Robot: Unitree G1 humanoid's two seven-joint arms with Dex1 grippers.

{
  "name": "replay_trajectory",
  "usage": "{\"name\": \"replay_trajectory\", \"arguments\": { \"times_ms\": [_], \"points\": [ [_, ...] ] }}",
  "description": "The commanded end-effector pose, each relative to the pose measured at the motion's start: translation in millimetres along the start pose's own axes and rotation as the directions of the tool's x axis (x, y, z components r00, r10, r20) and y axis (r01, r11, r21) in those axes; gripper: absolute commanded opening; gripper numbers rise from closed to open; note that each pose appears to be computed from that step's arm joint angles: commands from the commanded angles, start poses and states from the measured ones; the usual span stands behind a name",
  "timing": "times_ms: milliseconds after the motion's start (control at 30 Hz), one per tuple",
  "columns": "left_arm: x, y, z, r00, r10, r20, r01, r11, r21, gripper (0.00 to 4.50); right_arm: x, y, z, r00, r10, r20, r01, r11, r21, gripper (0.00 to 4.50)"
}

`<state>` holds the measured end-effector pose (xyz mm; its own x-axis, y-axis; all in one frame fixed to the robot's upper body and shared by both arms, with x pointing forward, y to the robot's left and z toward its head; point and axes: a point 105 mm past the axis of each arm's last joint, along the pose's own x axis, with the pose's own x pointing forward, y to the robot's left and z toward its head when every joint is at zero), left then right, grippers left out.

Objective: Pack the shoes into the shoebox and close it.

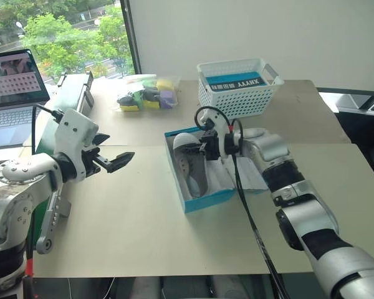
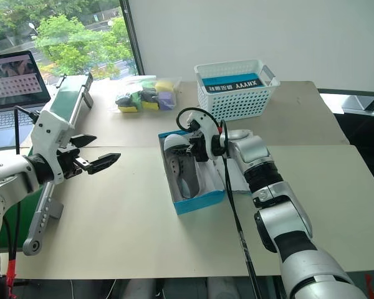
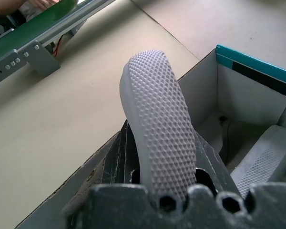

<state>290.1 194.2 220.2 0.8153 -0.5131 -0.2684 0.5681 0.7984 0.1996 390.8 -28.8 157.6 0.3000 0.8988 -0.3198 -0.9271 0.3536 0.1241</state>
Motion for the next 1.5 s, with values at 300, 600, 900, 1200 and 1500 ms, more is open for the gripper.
{"name": "replay_trajectory", "arguments": {
  "times_ms": [300,600,900,1200,1500],
  "points": [
    [-15,-46,9,0.965,-0.259,-0.026,0.26,0.965,0.039,4.5,15,-30,-60,0.963,-0.17,-0.209,0.154,0.984,-0.09,0.25],
    [-17,-56,6,0.95,-0.306,-0.056,0.309,0.95,0.045,4.5,17,-56,-99,0.799,-0.505,-0.327,0.215,0.747,-0.629,0.25],
    [-15,-61,5,0.94,-0.336,-0.06,0.339,0.94,0.045,4.5,35,-43,-99,0.804,-0.499,-0.325,0.101,0.652,-0.751,0.74],
    [-10,-66,4,0.927,-0.372,-0.057,0.374,0.926,0.047,4.5,35,-30,-78,0.876,-0.384,-0.291,0.157,0.798,-0.582,3.85],
    [-4,-75,3,0.907,-0.419,-0.05,0.421,0.906,0.046,4.5,2,-1,-7,0.979,-0.203,-0.019,0.204,0.979,0.005,4.45]
  ]
}}
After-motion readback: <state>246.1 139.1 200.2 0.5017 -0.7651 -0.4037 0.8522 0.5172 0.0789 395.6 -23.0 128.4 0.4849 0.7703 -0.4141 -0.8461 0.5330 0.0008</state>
